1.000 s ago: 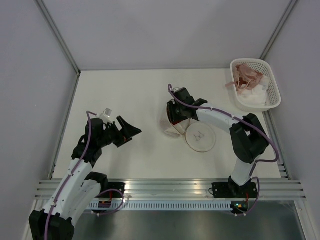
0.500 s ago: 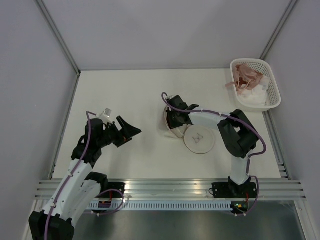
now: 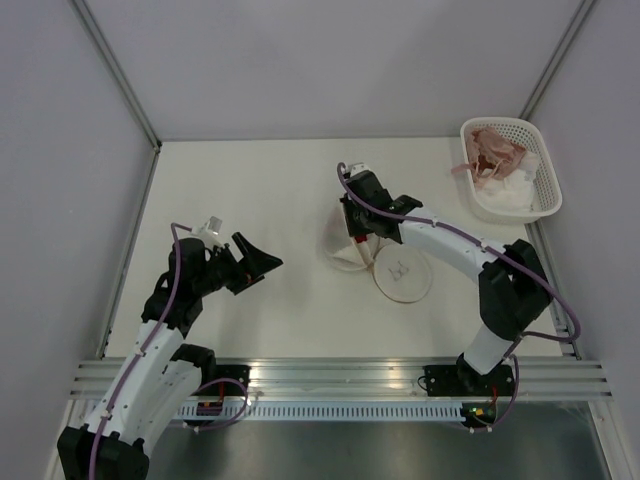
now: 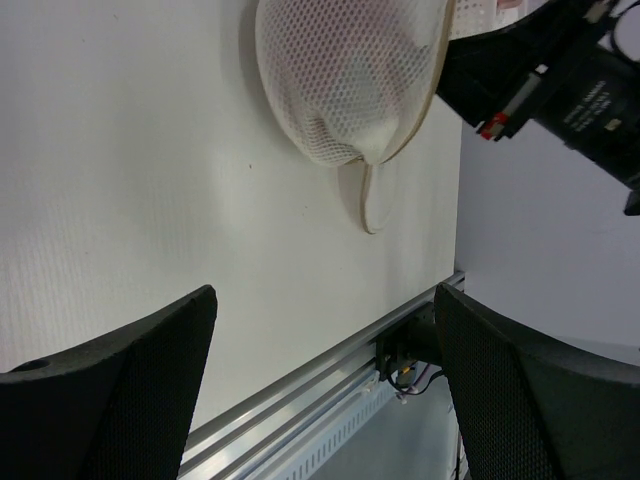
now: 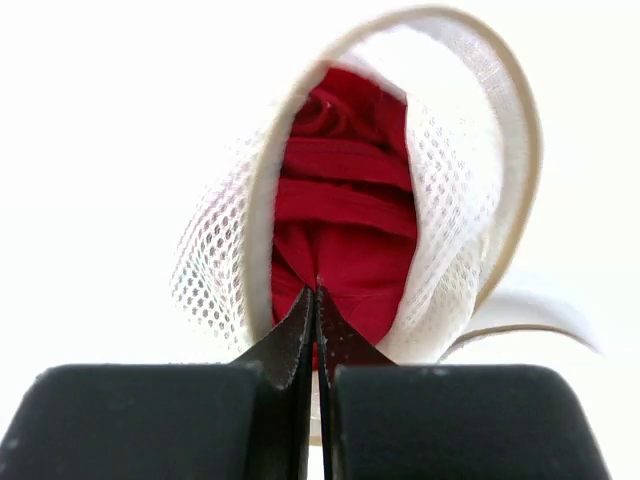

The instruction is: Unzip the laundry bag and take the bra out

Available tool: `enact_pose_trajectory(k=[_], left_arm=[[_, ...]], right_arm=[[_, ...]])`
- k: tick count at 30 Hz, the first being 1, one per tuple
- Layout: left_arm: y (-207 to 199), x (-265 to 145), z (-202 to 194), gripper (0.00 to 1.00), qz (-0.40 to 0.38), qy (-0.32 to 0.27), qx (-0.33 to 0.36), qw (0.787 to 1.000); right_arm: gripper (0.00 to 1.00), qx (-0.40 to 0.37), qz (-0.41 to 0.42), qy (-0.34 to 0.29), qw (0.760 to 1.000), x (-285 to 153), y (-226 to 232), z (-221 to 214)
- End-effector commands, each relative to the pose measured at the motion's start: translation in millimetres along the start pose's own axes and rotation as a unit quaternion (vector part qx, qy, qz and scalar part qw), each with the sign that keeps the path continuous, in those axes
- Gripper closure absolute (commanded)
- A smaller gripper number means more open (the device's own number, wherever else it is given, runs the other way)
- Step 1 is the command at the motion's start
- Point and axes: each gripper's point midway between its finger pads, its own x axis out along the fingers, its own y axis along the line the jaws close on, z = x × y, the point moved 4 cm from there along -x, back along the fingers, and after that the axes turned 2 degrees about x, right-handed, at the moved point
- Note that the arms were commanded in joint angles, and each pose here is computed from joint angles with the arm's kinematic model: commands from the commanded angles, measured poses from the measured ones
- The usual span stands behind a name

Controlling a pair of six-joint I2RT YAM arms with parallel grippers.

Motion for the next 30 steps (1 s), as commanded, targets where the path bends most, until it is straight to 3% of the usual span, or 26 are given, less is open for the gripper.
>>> enact_pose_trajectory(k=[1, 10, 16, 19, 24, 30], left_arm=[[-10.4, -3.9, 5.6, 0.08, -0.014, -0.01, -0.007, 1.0], [-11.6, -5.6, 5.5, 0.08, -0.017, -0.012, -0.006, 1.0], [-11.2, -3.2, 6.3, 0.08, -0.016, -0.012, -0.013, 1.0], [-15.5, 4.5, 12.5, 0.08, -0.052, -0.035, -0.019, 0.998], [-22.2, 20.6, 22.7, 0.03, -0.094, -0.051, -0.118, 0.987], [-13.8, 36.7, 22.3, 0.01, -0.151, -0.059, -0.224, 0.961]], right_arm=[[1.0, 0.003, -0.007, -0.094, 0.996, -48.4, 2.6, 58.3], [1.0, 0.011, -0.045, -0.142, 0.989, -81.3, -8.2, 86.7], [1.0, -0.024, -0.044, -0.067, 0.997, -62.6, -3.9, 70.5], [1.0, -0.019, -0.015, -0.061, 0.998, -56.4, 0.7, 55.2], [0.99, -0.006, 0.02, -0.105, 0.994, -78.6, 7.4, 68.1], [1.0, 0.007, 0.124, -0.144, 0.982, -112.4, 33.7, 86.0]])
